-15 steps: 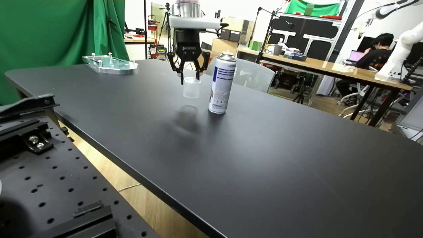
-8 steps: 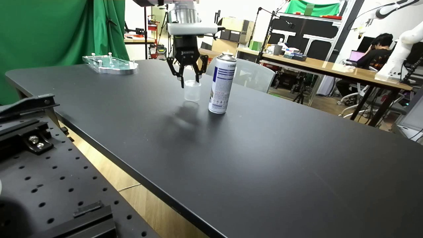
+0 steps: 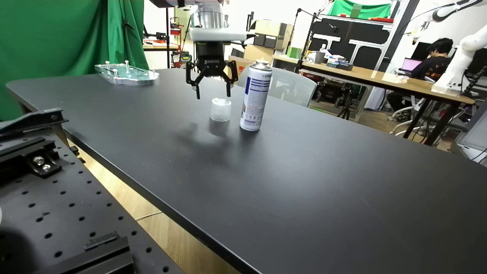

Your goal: Remove the lid from the bottle and put it on the table

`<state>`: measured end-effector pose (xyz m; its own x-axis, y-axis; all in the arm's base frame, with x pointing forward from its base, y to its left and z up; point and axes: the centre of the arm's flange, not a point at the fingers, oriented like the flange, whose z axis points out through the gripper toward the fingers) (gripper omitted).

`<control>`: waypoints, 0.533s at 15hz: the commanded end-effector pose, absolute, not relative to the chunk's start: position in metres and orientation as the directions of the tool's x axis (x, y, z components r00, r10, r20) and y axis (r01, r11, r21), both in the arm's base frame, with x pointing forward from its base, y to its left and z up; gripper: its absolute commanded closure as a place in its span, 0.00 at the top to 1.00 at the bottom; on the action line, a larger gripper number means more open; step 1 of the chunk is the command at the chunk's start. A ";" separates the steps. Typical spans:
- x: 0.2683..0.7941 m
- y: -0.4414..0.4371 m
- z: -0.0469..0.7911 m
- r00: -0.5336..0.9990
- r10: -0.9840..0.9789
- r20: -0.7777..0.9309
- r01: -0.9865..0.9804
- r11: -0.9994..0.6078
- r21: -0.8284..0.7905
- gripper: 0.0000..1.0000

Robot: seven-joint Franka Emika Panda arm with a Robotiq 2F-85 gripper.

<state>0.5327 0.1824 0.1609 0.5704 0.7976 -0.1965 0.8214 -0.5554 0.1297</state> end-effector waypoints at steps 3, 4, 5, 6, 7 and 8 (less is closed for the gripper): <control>0.528 0.194 0.206 0.569 0.805 -0.169 0.822 -0.550 0.145 1.00; 0.525 0.196 0.217 0.572 0.803 -0.169 0.820 -0.554 0.146 1.00; 0.523 0.198 0.229 0.566 0.808 -0.166 0.824 -0.548 0.142 1.00; 0.520 0.199 0.241 0.567 0.807 -0.162 0.823 -0.549 0.147 1.00; 0.518 0.200 0.252 0.565 0.809 -0.161 0.825 -0.547 0.142 1.00; 0.515 0.200 0.265 0.561 0.812 -0.157 0.827 -0.545 0.136 1.00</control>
<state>0.5306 0.2044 0.2228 0.5632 0.8103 -0.1618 0.8259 -0.5452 0.1439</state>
